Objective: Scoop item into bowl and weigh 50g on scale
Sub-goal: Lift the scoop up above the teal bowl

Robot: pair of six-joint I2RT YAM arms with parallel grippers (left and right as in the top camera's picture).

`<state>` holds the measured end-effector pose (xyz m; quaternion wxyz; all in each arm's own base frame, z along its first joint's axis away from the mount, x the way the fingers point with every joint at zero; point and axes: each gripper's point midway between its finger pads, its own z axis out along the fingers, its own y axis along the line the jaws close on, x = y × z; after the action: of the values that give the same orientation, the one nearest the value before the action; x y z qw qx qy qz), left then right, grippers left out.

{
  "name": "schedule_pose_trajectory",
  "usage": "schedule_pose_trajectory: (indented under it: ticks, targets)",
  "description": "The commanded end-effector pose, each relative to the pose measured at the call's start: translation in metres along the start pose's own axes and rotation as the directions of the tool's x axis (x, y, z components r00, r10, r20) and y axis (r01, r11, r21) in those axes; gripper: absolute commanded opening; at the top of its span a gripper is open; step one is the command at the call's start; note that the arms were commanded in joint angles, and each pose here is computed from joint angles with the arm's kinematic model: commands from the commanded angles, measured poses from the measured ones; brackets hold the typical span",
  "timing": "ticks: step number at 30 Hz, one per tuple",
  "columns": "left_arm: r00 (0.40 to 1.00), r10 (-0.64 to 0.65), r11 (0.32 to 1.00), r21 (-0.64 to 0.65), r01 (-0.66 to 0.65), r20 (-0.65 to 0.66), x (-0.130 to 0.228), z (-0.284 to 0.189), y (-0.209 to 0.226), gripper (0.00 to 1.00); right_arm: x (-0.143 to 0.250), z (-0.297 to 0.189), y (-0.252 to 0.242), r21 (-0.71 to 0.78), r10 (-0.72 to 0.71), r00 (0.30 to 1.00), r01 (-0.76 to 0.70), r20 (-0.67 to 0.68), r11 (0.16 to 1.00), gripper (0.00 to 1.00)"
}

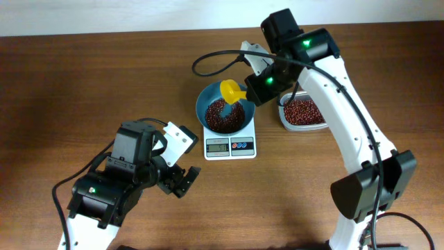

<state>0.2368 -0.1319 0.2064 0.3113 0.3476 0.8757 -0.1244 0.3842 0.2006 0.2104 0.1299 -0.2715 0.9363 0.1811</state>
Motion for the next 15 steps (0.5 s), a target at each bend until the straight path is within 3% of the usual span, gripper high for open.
schedule_pose_trajectory:
  ticks: [1,15]
  targets:
    - [1.0,0.022,1.0,0.014,-0.022,0.008,-0.002,0.0,-0.003,0.99,-0.006,-0.018,0.006,-0.001,-0.03,0.998,0.03,0.055,1.0,0.04]
    - [1.0,0.022,1.0,0.014,-0.022,0.008,-0.002,0.0,-0.003,0.99,-0.003,0.018,-0.016,0.216,-0.157,0.984,0.171,-0.081,0.961,0.04]
